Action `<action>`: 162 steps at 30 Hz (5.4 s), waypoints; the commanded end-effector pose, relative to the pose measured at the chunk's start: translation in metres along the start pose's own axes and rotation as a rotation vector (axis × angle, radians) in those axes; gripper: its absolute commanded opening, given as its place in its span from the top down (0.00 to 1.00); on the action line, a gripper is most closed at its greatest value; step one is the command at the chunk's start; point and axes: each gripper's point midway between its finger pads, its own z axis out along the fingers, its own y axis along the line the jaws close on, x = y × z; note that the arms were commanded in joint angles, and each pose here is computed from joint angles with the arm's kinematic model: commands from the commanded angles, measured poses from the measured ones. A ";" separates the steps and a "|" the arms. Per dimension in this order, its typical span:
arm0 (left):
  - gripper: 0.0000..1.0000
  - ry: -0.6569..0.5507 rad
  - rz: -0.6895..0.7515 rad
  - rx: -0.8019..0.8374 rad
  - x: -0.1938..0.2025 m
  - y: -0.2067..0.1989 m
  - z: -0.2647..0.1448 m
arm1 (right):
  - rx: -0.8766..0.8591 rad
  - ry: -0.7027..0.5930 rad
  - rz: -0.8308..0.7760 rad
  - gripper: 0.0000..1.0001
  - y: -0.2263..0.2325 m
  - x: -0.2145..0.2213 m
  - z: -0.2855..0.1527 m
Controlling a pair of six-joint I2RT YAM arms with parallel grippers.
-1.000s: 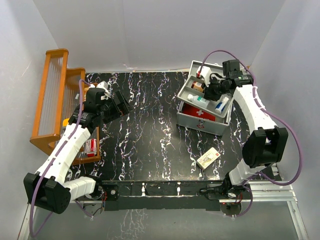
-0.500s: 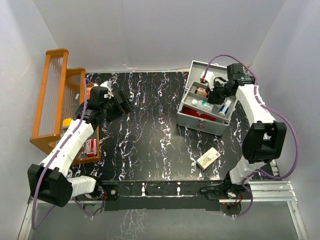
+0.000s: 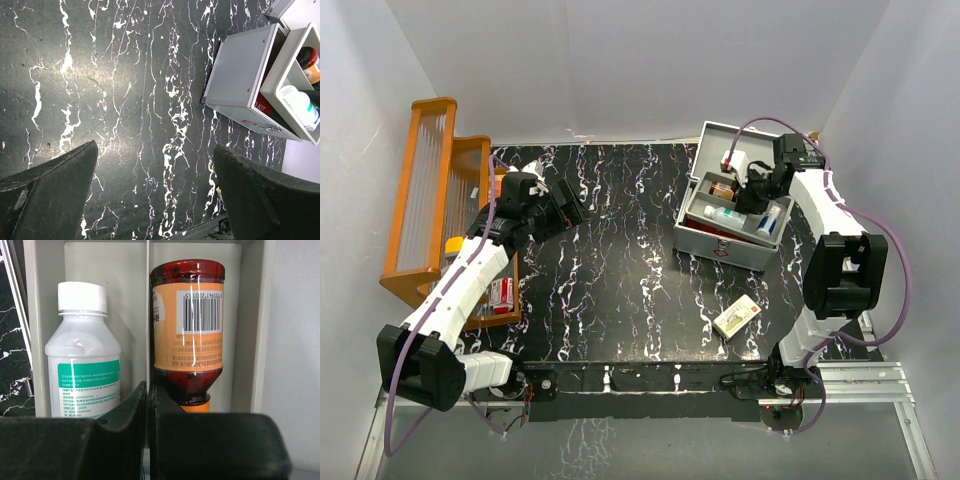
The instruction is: Organize the medicine kit
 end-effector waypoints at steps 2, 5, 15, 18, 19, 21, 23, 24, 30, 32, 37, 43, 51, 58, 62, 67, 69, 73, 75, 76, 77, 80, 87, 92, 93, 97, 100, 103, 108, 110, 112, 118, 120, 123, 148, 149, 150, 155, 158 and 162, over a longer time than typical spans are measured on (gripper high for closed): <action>0.01 0.001 0.003 0.013 -0.002 -0.002 0.003 | 0.020 -0.079 -0.068 1.00 -0.010 -0.021 0.005; 0.01 0.007 -0.001 0.024 -0.001 -0.004 0.005 | 0.022 -0.061 -0.076 1.00 -0.008 -0.016 0.012; 0.01 0.010 0.002 0.012 0.003 0.000 0.003 | -0.025 -0.057 -0.089 1.00 0.009 -0.022 0.014; 0.01 0.010 0.001 0.014 0.003 0.000 0.003 | -0.052 -0.067 -0.058 1.00 0.017 -0.024 0.012; 0.01 0.008 0.000 0.015 0.003 0.000 0.003 | -0.058 -0.064 -0.042 1.00 0.019 -0.023 0.013; 0.01 0.008 0.000 0.018 0.003 0.000 0.004 | -0.062 -0.057 -0.020 1.00 0.023 -0.020 0.013; 0.01 0.008 0.000 0.022 0.003 -0.001 0.005 | -0.060 -0.065 -0.015 1.00 0.026 -0.021 0.011; 0.01 0.010 0.002 0.022 0.003 -0.001 0.005 | -0.058 -0.067 -0.008 1.00 0.028 -0.021 0.011; 0.01 0.015 0.006 0.021 0.004 0.000 0.006 | -0.068 -0.066 -0.004 1.00 0.038 -0.027 0.012; 0.01 0.013 0.008 0.023 0.005 0.000 0.005 | -0.075 -0.061 -0.001 1.00 0.041 -0.028 0.014; 0.01 0.012 0.013 0.018 0.006 0.002 0.003 | -0.079 -0.063 0.011 1.00 0.048 -0.034 0.023; 0.01 0.015 0.019 0.015 0.007 0.003 0.003 | -0.092 -0.073 0.054 1.00 0.060 -0.049 0.041; 0.01 0.023 0.025 0.011 0.010 0.005 0.004 | -0.007 -0.100 0.080 1.00 0.065 -0.073 0.059; 0.01 0.024 0.027 0.010 0.011 0.006 0.004 | 0.085 -0.104 0.105 1.00 0.065 -0.088 0.072; 0.01 0.027 0.028 0.008 0.012 0.007 0.003 | 0.124 -0.115 0.112 1.00 0.067 -0.097 0.076; 0.01 0.027 0.029 0.009 0.013 0.008 0.003 | 0.166 -0.124 0.122 1.00 0.066 -0.105 0.076; 0.01 0.028 0.029 0.009 0.014 0.008 0.003 | 0.199 -0.118 0.117 1.00 0.062 -0.105 0.073; 0.01 0.031 0.029 0.005 0.015 0.009 0.003 | 0.264 -0.107 0.092 1.00 0.050 -0.110 0.060; 0.01 0.031 0.030 0.003 0.015 0.010 0.003 | 0.274 -0.120 0.075 1.00 0.048 -0.118 0.052; 0.01 0.031 0.030 0.003 0.015 0.010 0.003 | 0.272 -0.131 0.067 1.00 0.048 -0.122 0.048; 0.01 0.032 0.030 0.002 0.016 0.010 0.003 | 0.267 -0.137 0.057 1.00 0.049 -0.125 0.047; 0.01 0.033 0.030 0.003 0.017 0.011 0.002 | 0.242 -0.130 0.034 1.00 0.052 -0.126 0.047; 0.01 0.036 0.030 -0.002 0.018 0.012 0.002 | 0.182 -0.105 0.035 1.00 0.058 -0.112 0.062; 0.01 0.038 0.030 -0.005 0.019 0.013 0.001 | 0.125 -0.123 0.046 1.00 0.065 -0.106 0.071; 0.01 0.039 0.031 -0.006 0.019 0.013 0.001 | 0.114 -0.125 0.053 1.00 0.066 -0.104 0.073; 0.01 0.041 0.029 -0.009 0.020 0.014 0.003 | 0.094 -0.140 0.069 1.00 0.067 -0.102 0.076; 0.01 0.039 0.030 -0.008 0.019 0.014 0.003 | 0.094 -0.139 0.078 1.00 0.068 -0.098 0.080; 0.01 0.041 0.029 -0.010 0.020 0.014 0.003 | 0.111 -0.138 0.097 1.00 0.064 -0.094 0.083; 0.01 0.046 0.029 -0.013 0.021 0.015 0.004 | 0.146 -0.157 0.153 1.00 0.056 -0.095 0.086; 0.01 0.047 0.028 -0.013 0.021 0.015 0.004 | 0.144 -0.171 0.166 1.00 0.057 -0.096 0.088; 0.01 0.048 0.027 -0.013 0.021 0.015 0.004 | 0.140 -0.181 0.172 1.00 0.059 -0.095 0.089; 0.01 0.048 0.030 -0.014 0.022 0.015 0.003 | 0.144 -0.176 0.188 1.00 0.062 -0.088 0.093; 0.01 0.048 0.030 -0.015 0.021 0.016 0.003 | 0.141 -0.175 0.190 1.00 0.062 -0.087 0.093; 0.01 0.047 0.029 -0.014 0.021 0.015 0.003 | 0.166 -0.175 0.216 0.91 0.058 -0.087 0.091; 0.01 -0.013 0.035 -0.016 0.012 0.014 -0.007 | 0.668 -0.337 0.472 0.56 -0.014 -0.150 -0.047; 0.01 -0.023 0.036 -0.019 0.011 0.015 -0.009 | 0.751 -0.346 0.529 0.53 -0.023 -0.146 -0.060; 0.01 -0.029 0.039 -0.023 0.010 0.015 -0.011 | 0.827 -0.346 0.571 0.51 -0.032 -0.141 -0.073; 0.01 -0.056 0.070 -0.015 0.009 0.017 -0.018 | 1.027 -0.387 0.848 0.47 -0.069 -0.101 -0.126; 0.01 -0.088 0.084 -0.049 0.007 0.024 -0.025 | 1.060 -0.453 0.974 0.46 -0.083 -0.069 -0.155; 0.01 -0.126 0.095 -0.073 0.006 0.031 -0.033 | 1.059 -0.509 1.071 0.30 -0.094 -0.031 -0.174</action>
